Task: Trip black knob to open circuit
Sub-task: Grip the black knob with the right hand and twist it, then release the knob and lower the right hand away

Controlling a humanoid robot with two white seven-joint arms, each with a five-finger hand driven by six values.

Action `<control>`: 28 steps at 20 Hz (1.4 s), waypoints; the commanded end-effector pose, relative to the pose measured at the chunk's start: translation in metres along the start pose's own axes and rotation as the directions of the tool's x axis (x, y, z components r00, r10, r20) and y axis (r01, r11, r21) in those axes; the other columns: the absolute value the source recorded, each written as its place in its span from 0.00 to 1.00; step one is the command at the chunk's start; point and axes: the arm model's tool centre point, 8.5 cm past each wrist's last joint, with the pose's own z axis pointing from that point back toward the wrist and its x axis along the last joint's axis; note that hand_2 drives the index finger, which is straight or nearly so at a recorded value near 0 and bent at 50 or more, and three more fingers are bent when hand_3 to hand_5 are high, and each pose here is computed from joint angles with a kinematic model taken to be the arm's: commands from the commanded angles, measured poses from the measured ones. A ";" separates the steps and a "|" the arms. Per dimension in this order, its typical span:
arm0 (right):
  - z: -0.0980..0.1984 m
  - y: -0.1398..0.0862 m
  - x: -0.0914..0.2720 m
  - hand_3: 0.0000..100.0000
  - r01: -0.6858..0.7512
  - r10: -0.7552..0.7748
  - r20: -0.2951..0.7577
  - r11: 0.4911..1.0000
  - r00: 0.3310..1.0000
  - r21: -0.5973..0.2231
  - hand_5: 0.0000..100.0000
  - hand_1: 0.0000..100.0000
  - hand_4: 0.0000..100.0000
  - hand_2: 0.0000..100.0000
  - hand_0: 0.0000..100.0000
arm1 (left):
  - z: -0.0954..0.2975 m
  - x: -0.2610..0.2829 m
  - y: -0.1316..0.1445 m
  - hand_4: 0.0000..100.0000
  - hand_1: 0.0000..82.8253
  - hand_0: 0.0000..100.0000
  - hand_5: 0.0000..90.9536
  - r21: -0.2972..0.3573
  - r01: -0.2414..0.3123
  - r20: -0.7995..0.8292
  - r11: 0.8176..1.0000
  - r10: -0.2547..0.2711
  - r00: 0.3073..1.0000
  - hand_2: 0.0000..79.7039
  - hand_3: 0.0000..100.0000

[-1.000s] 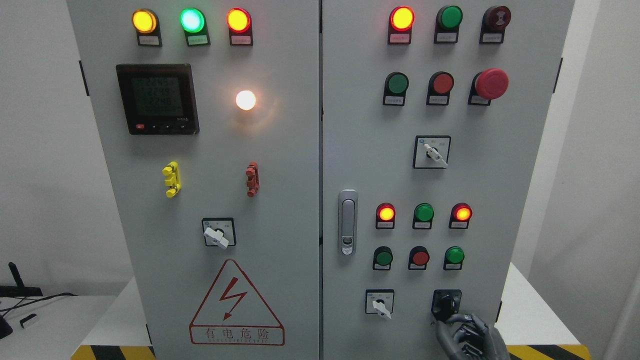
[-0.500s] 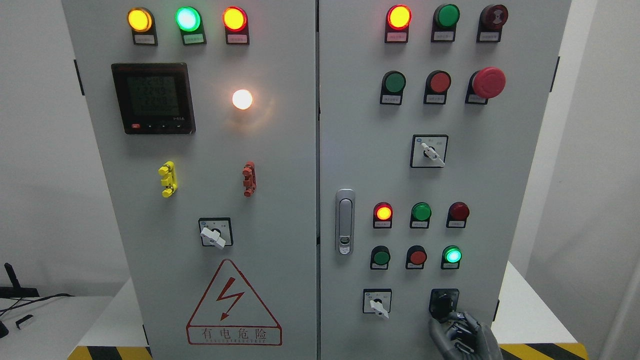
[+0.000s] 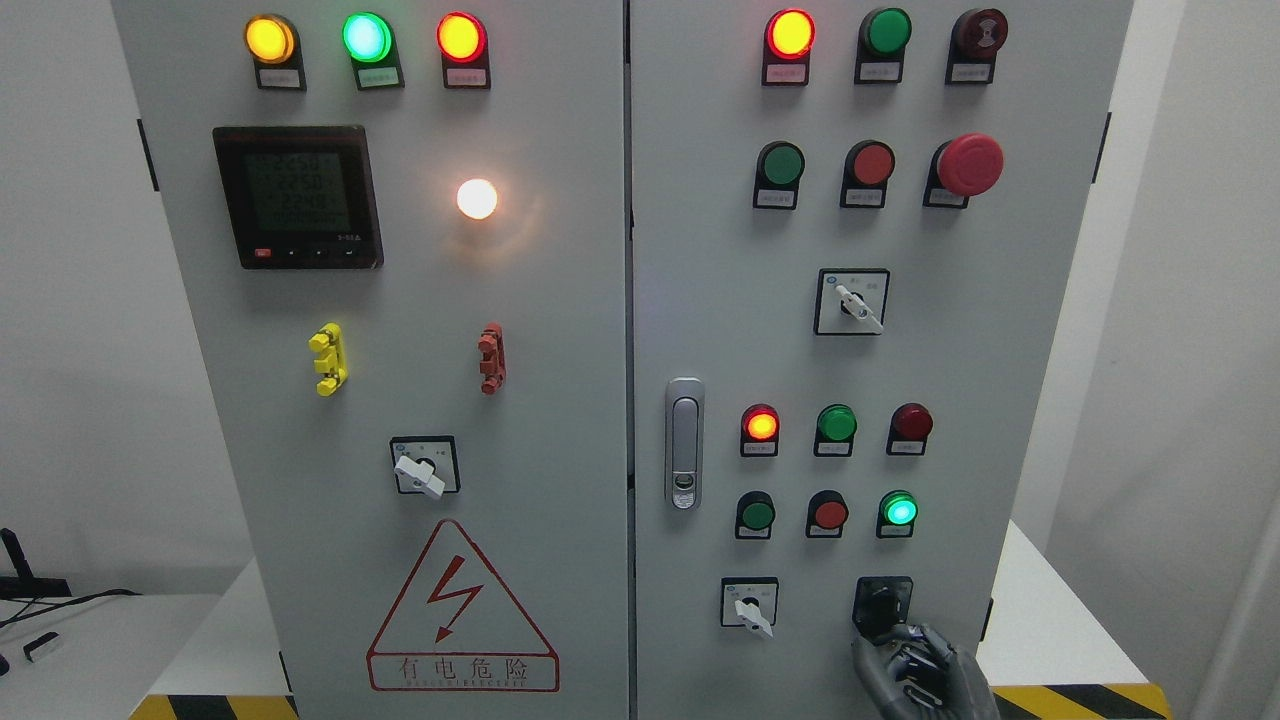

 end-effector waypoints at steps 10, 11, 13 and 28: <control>0.001 -0.018 -0.001 0.86 -0.030 0.030 -0.002 0.998 1.000 -0.054 0.80 0.73 0.79 0.47 0.41 | 0.000 0.000 0.000 0.00 0.47 0.12 0.00 -0.004 0.030 0.003 1.000 -0.030 1.000 0.00 0.00; 0.001 -0.019 -0.001 0.86 -0.030 0.029 -0.002 0.998 1.000 -0.057 0.80 0.73 0.79 0.47 0.42 | 0.000 0.000 0.000 0.00 0.47 0.12 0.00 -0.004 0.030 0.003 1.000 -0.030 1.000 0.00 0.00; 0.001 -0.020 -0.002 0.86 -0.029 0.029 -0.004 0.998 1.000 -0.059 0.80 0.73 0.79 0.47 0.42 | 0.000 0.000 -0.001 0.00 0.47 0.12 0.00 -0.005 0.030 0.002 1.000 -0.030 1.000 0.00 0.00; 0.004 -0.029 -0.006 0.86 -0.029 0.028 -0.012 0.996 1.000 -0.079 0.80 0.74 0.79 0.46 0.42 | 0.000 0.000 0.000 0.00 0.47 0.12 0.00 -0.004 0.030 0.003 1.000 -0.030 1.000 0.00 0.00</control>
